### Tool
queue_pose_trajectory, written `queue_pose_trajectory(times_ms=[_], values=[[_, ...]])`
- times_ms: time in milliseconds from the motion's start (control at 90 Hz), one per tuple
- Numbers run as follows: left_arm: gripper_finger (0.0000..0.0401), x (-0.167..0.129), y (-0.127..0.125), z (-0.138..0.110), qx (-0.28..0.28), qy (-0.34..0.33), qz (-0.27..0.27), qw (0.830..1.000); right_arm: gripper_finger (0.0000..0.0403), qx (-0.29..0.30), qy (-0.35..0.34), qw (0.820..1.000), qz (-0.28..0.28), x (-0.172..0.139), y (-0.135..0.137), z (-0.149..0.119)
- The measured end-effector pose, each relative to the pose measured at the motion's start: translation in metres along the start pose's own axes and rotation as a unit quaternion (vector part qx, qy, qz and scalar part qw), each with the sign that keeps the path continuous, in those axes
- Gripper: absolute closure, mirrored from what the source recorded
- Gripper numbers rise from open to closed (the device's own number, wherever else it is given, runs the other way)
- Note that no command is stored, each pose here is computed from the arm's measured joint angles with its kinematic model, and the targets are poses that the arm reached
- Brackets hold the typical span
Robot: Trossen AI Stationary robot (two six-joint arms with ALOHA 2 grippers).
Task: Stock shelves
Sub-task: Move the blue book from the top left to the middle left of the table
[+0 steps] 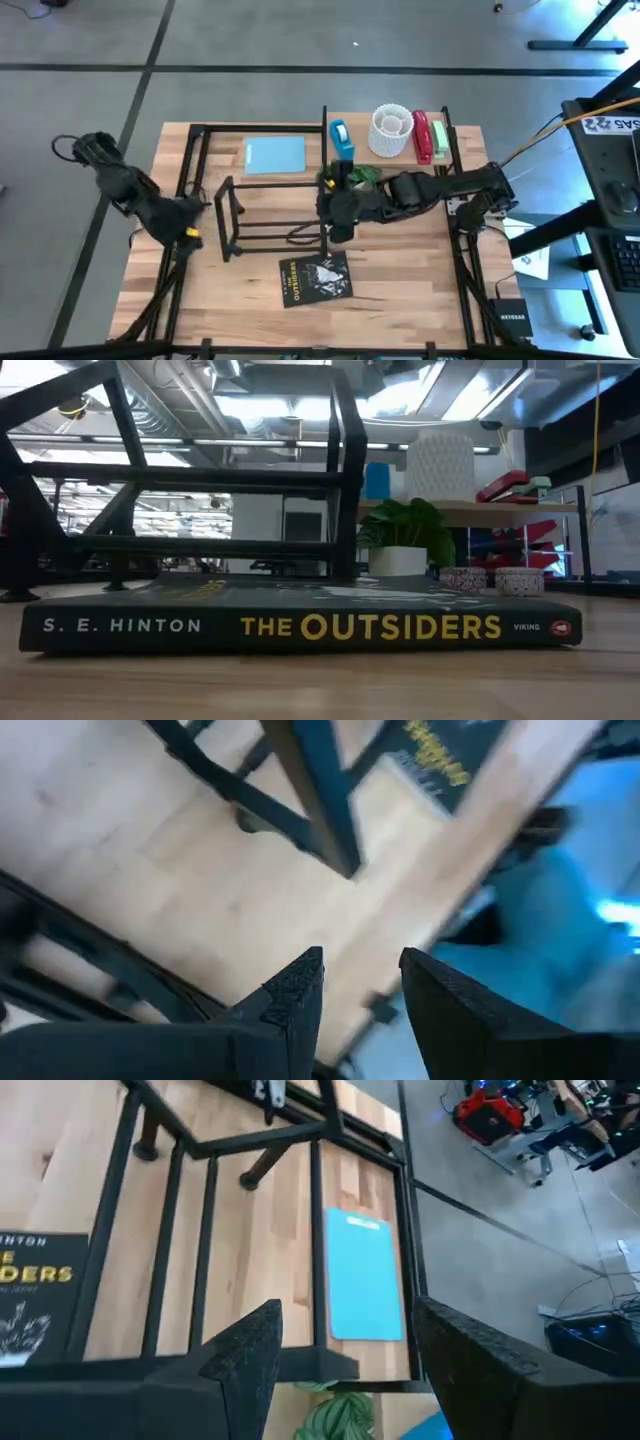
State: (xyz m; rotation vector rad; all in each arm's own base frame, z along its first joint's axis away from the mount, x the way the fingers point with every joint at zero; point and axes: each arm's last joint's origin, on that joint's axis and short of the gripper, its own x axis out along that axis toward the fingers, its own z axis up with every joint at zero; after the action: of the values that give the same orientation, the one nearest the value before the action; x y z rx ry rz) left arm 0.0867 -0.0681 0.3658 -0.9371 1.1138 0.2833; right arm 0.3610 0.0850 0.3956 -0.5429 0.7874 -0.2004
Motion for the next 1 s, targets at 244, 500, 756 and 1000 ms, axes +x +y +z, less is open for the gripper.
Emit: queue_pose_trajectory(times_ms=[244, 500, 756, 1000], values=[[0.0281, -0.078, 0.008, 0.019, -0.018, -0.183, -0.052, 0.982, 0.0194, -0.006, 0.007, 1.0, -0.001, -0.006, 0.005, -0.002], [0.0281, -0.121, 0.009, 0.04, 0.068, -0.496, 0.027, 0.865, 0.0194, 0.004, 0.033, 0.999, 0.019, -0.02, 0.028, -0.007], [0.0329, -0.106, -0.025, 0.072, 0.129, -0.546, 0.208, 0.801, 0.0194, 0.01, 0.003, 1.0, -0.013, -0.052, 0.065, -0.004], [0.0396, -0.052, -0.035, 0.184, 0.162, -0.409, 0.272, 0.856, 0.0194, 0.025, -0.036, 0.999, -0.02, -0.066, 0.081, 0.001]])
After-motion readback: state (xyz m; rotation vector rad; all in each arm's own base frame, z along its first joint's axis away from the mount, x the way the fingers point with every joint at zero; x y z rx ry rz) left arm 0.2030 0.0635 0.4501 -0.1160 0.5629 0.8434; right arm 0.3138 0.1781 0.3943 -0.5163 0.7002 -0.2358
